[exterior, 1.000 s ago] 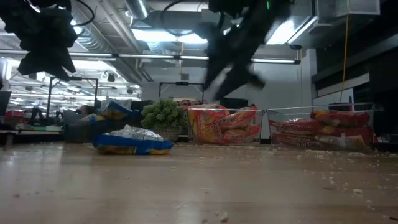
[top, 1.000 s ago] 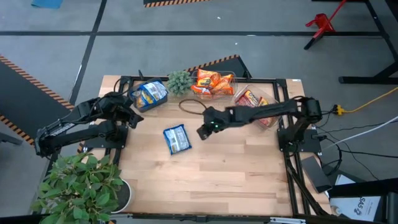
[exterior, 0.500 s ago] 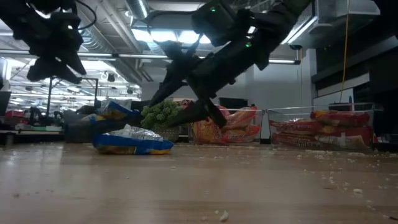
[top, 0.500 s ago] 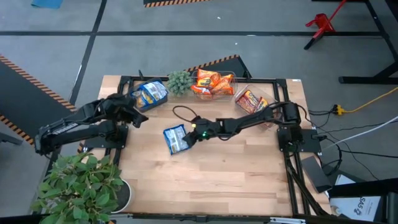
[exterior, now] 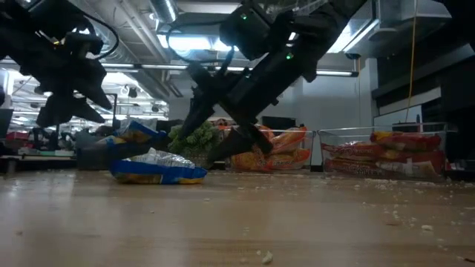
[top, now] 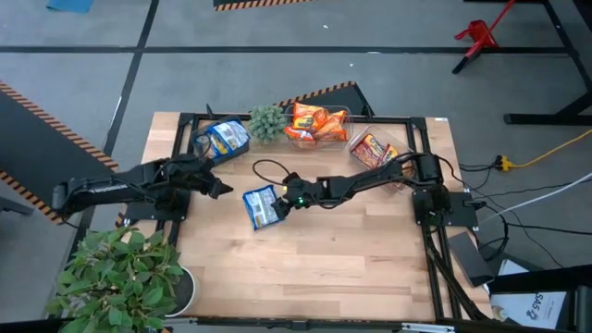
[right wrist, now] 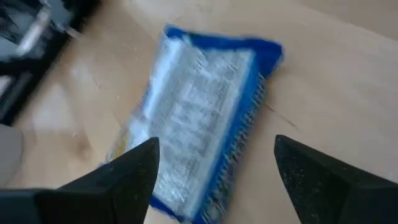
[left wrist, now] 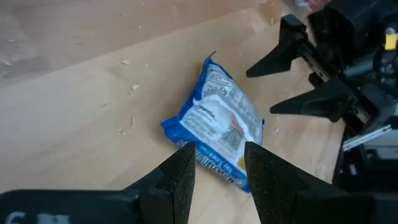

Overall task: Sort Maruchan noodles
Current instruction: Put the blue noodle pack into the black bin

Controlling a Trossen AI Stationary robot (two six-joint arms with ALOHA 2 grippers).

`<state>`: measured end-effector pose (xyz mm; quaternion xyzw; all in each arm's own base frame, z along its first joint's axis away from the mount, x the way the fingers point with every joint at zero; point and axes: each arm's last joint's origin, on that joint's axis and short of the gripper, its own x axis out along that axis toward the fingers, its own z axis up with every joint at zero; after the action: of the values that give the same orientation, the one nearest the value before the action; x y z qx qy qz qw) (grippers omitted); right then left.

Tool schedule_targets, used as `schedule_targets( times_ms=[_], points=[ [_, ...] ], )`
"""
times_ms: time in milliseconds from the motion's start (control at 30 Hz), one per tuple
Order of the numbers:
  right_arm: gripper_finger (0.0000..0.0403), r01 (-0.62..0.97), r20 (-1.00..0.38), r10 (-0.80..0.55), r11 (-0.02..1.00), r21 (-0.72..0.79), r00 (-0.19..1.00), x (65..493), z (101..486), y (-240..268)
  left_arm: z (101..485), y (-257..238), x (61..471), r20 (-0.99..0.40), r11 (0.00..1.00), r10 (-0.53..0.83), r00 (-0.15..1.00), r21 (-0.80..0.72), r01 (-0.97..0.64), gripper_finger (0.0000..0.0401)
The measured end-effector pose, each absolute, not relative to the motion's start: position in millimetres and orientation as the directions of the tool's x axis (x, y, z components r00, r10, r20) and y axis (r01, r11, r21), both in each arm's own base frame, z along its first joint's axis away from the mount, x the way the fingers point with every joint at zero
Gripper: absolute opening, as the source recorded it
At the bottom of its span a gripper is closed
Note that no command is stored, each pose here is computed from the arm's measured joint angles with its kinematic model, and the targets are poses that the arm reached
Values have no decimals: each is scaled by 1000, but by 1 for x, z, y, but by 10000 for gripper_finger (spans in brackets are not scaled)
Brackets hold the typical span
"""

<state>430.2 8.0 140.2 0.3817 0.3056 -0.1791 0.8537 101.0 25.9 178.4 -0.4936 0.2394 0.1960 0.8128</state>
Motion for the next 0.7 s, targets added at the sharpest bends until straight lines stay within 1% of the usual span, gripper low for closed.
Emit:
schedule_targets(
  times_ms=[133, 200, 333, 567, 700],
  points=[
    [303, 551, -656, -90, 634, 543, 750, 433, 132, 5, 165, 22, 106, -554, 406, 77, 829, -742, -533, 133],
    [303, 539, -630, -89, 616, 574, 772, 437, 128, 5, 160, 19, 109, -540, 393, 65, 839, -759, -519, 133],
    [303, 532, -614, -77, 591, 607, 786, 441, 122, 3, 148, 14, 112, -542, 366, 63, 838, -769, -525, 133],
    [303, 523, -611, -49, 574, 630, 790, 443, 110, 4, 138, 9, 117, -544, 329, 121, 830, -767, -551, 133],
    [303, 520, -602, -40, 553, 651, 797, 445, 107, 4, 129, 6, 120, -563, 314, 101, 820, -764, -564, 133]
  ],
)
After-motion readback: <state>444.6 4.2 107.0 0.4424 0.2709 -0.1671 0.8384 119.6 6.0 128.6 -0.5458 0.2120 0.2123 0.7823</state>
